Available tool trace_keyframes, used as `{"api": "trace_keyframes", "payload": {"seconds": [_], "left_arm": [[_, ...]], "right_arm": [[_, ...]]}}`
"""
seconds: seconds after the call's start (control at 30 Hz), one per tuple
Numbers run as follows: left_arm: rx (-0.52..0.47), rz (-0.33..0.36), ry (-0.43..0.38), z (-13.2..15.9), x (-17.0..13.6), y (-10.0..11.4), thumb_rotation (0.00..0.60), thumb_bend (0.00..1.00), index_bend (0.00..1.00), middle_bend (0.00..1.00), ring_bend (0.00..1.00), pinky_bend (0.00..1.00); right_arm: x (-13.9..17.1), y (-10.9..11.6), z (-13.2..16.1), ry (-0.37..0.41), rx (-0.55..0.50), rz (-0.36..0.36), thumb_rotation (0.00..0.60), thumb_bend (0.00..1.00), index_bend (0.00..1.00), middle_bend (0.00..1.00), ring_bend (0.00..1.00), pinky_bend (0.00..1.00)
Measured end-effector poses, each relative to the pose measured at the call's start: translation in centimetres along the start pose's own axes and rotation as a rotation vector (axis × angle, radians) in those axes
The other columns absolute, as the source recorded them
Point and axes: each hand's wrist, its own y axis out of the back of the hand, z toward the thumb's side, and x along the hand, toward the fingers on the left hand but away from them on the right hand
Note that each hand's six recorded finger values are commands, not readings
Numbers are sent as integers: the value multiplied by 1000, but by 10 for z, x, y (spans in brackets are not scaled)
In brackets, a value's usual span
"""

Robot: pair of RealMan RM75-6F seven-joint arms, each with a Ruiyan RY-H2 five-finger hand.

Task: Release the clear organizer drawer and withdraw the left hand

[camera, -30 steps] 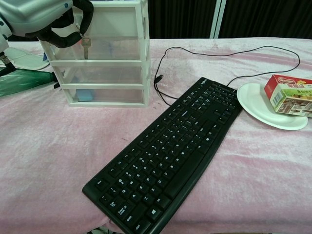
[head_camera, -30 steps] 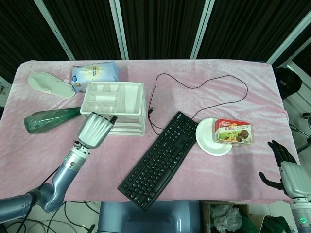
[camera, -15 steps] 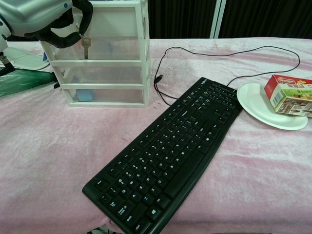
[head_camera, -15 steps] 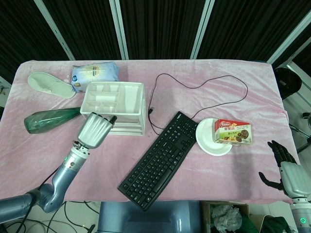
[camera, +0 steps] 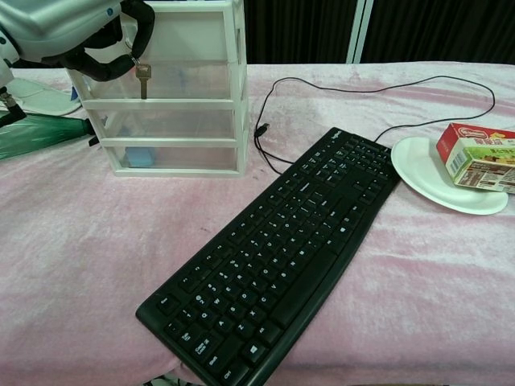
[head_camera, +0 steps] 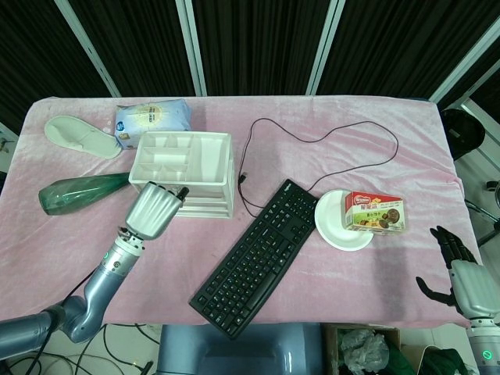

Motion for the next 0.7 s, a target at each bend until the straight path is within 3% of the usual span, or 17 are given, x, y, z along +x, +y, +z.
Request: {"api": "trace_keyframes", "payload": {"seconds": [0.7], "left_arm": [[18,-24,6,-8,-9,-8,600,387,542,1000,1000,1000]], "right_arm": [[0,0,0,-3,-7,-1,600,256,0,0,0,124]]}}
